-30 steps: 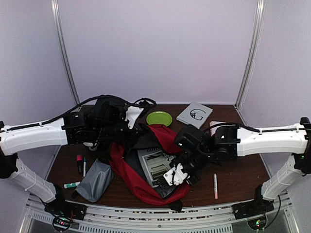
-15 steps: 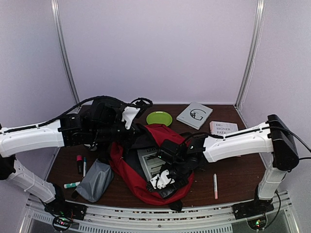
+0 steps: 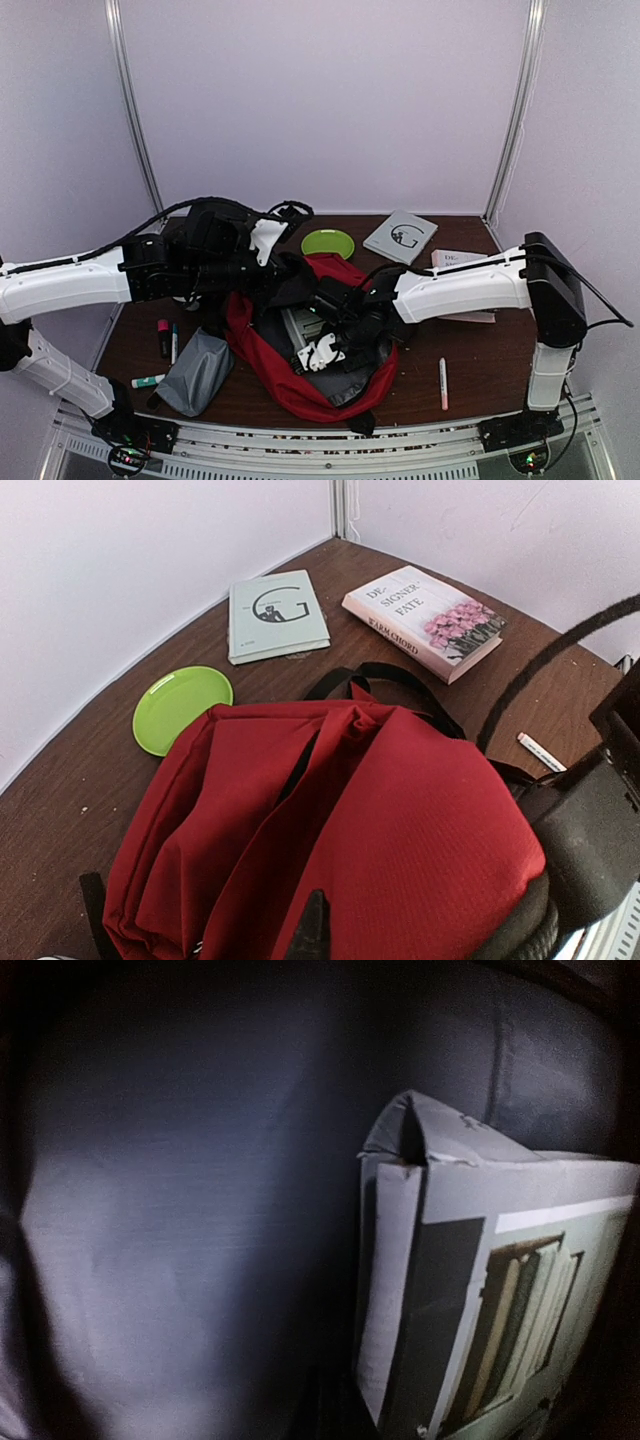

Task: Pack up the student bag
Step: Adjust the book in the largest pocket of the bag.

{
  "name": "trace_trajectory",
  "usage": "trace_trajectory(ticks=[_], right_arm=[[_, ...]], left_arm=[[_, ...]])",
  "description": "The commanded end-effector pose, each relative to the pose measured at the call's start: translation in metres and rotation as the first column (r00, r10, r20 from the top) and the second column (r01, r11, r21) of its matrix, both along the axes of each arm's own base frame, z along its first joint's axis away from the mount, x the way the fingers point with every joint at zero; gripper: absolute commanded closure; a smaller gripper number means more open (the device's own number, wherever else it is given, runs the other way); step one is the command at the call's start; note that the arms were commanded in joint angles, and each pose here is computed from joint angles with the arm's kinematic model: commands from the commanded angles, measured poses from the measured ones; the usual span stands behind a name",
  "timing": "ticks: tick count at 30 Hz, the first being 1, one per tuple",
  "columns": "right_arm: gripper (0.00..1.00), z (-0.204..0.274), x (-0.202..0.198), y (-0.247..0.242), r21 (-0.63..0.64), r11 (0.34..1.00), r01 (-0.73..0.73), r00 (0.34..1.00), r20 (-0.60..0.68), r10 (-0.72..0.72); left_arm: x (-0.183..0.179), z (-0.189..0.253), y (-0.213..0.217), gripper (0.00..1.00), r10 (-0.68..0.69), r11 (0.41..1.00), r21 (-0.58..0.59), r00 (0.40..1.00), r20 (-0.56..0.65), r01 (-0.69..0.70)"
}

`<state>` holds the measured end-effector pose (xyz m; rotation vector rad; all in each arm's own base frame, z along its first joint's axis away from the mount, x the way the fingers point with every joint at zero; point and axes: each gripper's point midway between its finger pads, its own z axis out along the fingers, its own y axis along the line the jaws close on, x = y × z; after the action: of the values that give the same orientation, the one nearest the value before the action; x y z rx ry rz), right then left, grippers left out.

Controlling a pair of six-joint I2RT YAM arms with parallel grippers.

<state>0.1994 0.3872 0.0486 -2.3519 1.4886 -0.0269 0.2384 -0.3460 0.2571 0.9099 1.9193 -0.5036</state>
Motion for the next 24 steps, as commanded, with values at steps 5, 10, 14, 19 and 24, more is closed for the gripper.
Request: trace_trajectory(ticks=[5,10,14,19,24], right_arm=[[1.00,0.013,0.041,0.016,0.072,0.993,0.097,0.983,0.149,-0.107],[0.97,0.051,-0.001,0.003,0.156,0.987,0.034,0.999,0.008,-0.036],[0.71,0.098,-0.045,-0.018,0.251,0.968,0.002,0.991,-0.133,0.032],[0.60,0.134,-0.082,-0.061,0.283,0.959,0.008,0.967,-0.248,0.065],[0.57,0.131,-0.053,-0.109,0.298,0.921,0.250,0.935,-0.321,-0.150]], left_arm=[[0.004,0.016,-0.008,1.00,-0.013,0.997,-0.072,0.999,0.035,0.016],[0.008,0.006,-0.011,1.00,0.002,0.998,-0.058,1.000,0.024,-0.001],[0.012,0.000,-0.015,1.00,0.012,0.999,-0.053,1.000,0.013,-0.011],[0.010,-0.008,-0.020,1.00,-0.003,0.998,-0.055,1.000,-0.009,0.003],[0.009,-0.014,-0.018,1.00,-0.004,0.999,-0.049,1.000,-0.019,0.003]])
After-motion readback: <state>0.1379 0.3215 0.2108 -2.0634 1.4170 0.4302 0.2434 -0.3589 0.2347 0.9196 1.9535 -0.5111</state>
